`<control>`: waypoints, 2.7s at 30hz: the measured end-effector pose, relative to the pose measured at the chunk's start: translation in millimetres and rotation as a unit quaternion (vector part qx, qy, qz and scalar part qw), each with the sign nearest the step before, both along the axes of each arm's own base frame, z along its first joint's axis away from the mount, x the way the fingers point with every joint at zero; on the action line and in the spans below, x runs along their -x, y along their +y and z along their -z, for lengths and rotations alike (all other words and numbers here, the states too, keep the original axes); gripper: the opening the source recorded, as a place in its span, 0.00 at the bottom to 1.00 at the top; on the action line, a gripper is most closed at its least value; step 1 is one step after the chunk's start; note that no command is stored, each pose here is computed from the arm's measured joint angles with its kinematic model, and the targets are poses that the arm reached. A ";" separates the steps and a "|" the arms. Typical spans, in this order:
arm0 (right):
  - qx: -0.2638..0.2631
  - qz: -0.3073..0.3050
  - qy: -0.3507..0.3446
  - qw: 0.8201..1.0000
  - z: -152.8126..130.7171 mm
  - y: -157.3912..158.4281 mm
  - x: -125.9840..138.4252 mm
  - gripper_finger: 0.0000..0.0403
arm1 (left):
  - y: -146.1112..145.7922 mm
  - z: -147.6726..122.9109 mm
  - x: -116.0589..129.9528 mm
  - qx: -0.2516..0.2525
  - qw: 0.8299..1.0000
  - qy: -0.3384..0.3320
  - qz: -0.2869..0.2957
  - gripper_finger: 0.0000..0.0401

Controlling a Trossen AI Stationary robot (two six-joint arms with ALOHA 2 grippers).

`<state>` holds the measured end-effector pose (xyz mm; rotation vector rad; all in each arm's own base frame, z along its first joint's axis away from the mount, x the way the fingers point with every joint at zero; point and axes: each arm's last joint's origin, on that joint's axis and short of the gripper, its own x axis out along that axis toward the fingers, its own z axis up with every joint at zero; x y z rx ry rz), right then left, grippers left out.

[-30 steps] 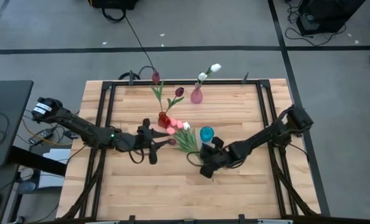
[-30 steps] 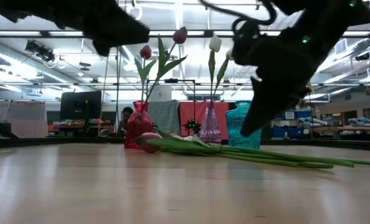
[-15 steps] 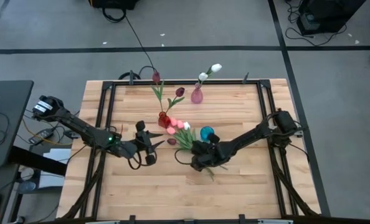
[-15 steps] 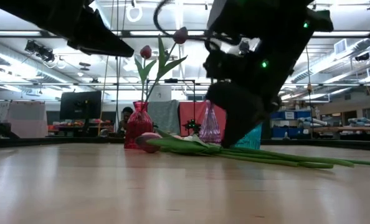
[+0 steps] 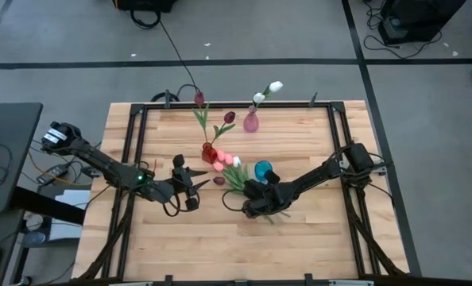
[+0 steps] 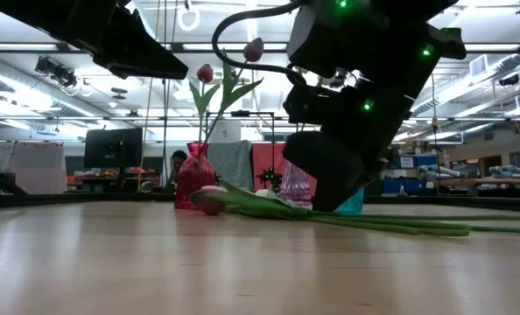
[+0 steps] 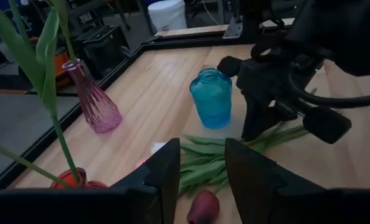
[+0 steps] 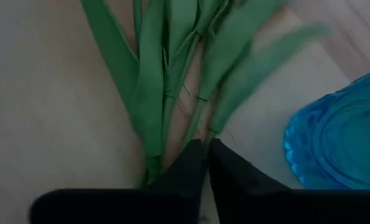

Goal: Sort flowers into vase by color
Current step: Put the white tulip into the pink vase

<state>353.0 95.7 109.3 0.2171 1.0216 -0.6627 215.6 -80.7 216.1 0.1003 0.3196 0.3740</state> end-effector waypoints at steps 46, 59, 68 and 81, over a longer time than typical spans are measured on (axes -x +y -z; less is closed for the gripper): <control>-0.119 -0.008 -0.014 0.993 -44.1 -4.2 8.4 0.42 | -8.3 17.4 14.4 0.033 0.987 -0.103 0.123 0.33; -0.100 0.048 0.002 0.994 -31.0 -12.6 8.3 0.44 | -8.3 18.3 14.5 0.032 0.987 -0.099 0.124 0.33; -0.080 0.042 0.015 0.996 -17.6 -13.3 5.2 0.38 | -8.3 18.4 14.5 0.032 0.987 -0.098 0.124 0.33; -0.078 0.016 -0.015 0.997 -48.2 -12.8 11.5 0.06 | -8.4 16.4 14.3 0.033 0.986 -0.107 0.124 0.33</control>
